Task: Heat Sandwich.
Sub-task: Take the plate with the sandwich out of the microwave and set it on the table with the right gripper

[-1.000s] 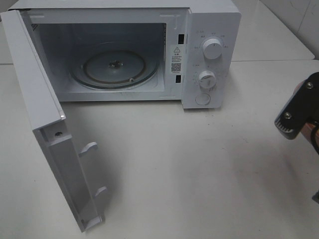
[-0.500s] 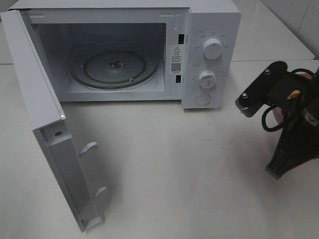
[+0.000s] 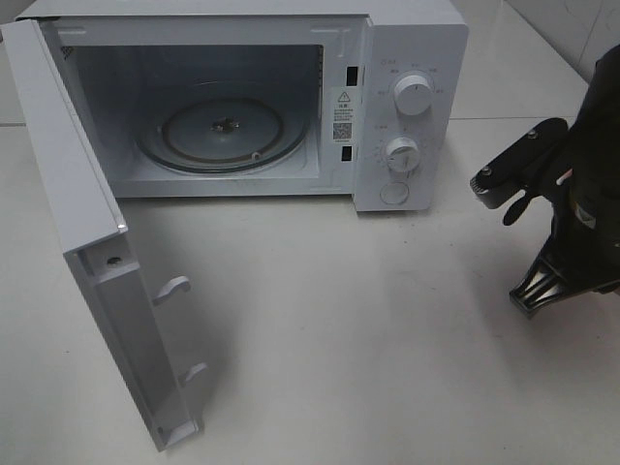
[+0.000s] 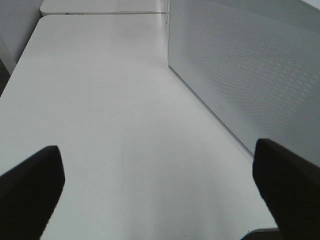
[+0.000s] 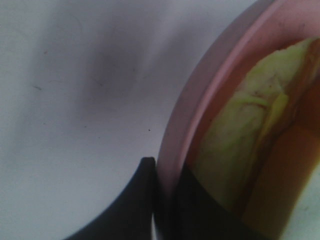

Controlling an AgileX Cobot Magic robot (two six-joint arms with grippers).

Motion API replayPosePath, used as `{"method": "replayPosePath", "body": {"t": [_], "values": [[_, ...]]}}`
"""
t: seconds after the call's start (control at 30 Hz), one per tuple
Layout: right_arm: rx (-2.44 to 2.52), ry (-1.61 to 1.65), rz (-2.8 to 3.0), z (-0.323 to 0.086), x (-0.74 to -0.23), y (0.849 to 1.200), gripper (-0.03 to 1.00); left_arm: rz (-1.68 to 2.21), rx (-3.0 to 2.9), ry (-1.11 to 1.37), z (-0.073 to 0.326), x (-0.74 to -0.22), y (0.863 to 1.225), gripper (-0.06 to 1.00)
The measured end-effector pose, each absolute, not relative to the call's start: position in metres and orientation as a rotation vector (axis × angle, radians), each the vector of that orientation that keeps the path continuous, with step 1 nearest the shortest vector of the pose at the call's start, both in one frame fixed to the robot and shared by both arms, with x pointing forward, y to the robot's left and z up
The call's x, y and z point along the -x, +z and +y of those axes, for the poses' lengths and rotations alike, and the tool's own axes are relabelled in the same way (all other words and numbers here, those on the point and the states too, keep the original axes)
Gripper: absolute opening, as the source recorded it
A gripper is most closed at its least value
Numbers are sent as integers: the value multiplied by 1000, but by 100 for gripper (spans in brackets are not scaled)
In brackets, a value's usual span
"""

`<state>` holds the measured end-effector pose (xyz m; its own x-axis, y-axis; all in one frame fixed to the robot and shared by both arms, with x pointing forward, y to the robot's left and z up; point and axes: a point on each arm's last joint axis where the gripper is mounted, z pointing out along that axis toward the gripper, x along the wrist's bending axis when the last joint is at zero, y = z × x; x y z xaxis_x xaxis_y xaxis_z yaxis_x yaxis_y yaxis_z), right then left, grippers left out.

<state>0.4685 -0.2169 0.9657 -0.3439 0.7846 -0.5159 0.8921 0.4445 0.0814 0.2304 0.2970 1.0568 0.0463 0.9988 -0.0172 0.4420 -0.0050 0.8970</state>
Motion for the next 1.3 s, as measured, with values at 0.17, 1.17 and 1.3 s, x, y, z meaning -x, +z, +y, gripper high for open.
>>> {"method": "replayPosePath", "body": {"t": [0.17, 1.17, 1.3], "values": [[-1472, -331, 2180, -231, -476, 960, 7, 1500, -1555, 915, 297, -230, 1057, 97], [-1590, -364, 2132, -255, -509, 900, 7, 1500, -1555, 915, 297, -230, 1057, 97], [-1564, -379, 2156, -254, -512, 888, 7, 1500, -1555, 915, 297, -230, 1057, 97]]}}
